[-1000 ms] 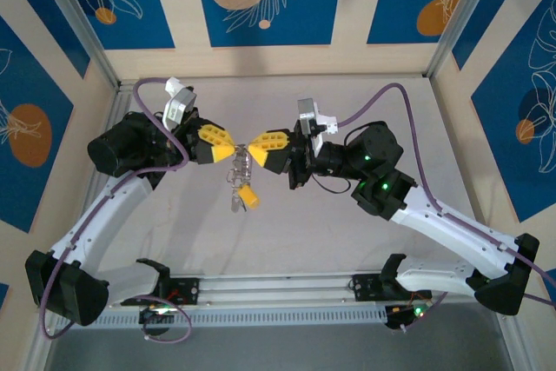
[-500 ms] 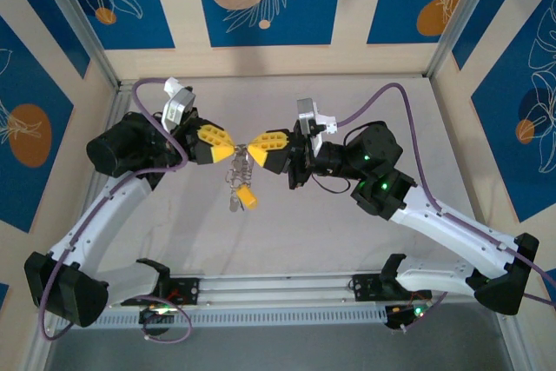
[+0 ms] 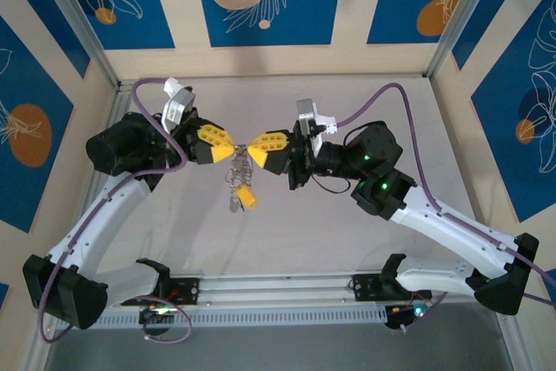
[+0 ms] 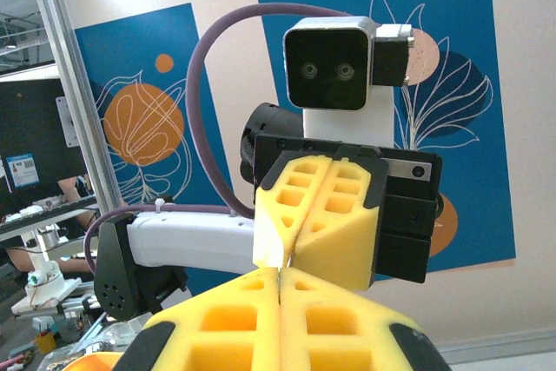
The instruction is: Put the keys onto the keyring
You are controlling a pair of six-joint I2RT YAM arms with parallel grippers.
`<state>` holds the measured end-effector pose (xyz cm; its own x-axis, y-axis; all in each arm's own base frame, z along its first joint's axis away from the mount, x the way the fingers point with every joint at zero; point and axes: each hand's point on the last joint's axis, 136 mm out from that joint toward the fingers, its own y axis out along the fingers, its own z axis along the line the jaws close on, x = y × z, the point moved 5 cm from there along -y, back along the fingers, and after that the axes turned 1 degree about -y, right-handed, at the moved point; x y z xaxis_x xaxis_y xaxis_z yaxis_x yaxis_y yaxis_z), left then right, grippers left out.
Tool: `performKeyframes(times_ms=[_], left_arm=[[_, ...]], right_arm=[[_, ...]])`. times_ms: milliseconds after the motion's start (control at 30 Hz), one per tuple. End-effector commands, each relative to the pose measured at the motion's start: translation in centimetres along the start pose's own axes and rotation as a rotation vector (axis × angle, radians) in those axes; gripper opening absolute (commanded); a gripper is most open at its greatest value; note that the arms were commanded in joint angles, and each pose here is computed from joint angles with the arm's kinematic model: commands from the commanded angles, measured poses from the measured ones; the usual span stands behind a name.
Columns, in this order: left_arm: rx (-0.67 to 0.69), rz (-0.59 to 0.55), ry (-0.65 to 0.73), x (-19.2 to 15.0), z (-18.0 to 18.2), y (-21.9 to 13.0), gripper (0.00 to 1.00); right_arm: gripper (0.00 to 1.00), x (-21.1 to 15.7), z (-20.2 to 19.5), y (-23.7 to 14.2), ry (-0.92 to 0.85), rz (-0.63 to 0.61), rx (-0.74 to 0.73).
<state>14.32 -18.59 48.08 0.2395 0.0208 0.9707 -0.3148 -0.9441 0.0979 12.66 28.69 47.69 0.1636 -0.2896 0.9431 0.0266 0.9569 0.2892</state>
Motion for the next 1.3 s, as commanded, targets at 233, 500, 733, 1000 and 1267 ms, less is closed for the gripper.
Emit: performKeyframes(times_ms=[233,500,733,1000,1267], left_arm=[[-0.008,-0.031,0.095,1.37,-1.87,0.21,0.0],[-0.009,-0.029,0.097,1.32,-1.9,0.22,0.0],[-0.007,-0.029,0.094,1.22,-1.87,0.19,0.0],[-0.006,-0.033,0.095,1.26,-1.9,0.19,0.0],[-0.006,-0.033,0.088,1.21,-1.79,0.21,0.0]], right_arm=[[0.0,0.72,0.52,0.4,-0.01,-0.019,0.026],[0.0,0.88,0.59,0.5,-0.011,-0.02,0.03],[0.0,0.93,0.84,0.49,-0.01,-0.02,0.036],[0.0,0.86,1.01,0.66,-0.009,-0.019,0.047],[0.0,0.78,1.28,0.78,-0.008,-0.015,0.067]])
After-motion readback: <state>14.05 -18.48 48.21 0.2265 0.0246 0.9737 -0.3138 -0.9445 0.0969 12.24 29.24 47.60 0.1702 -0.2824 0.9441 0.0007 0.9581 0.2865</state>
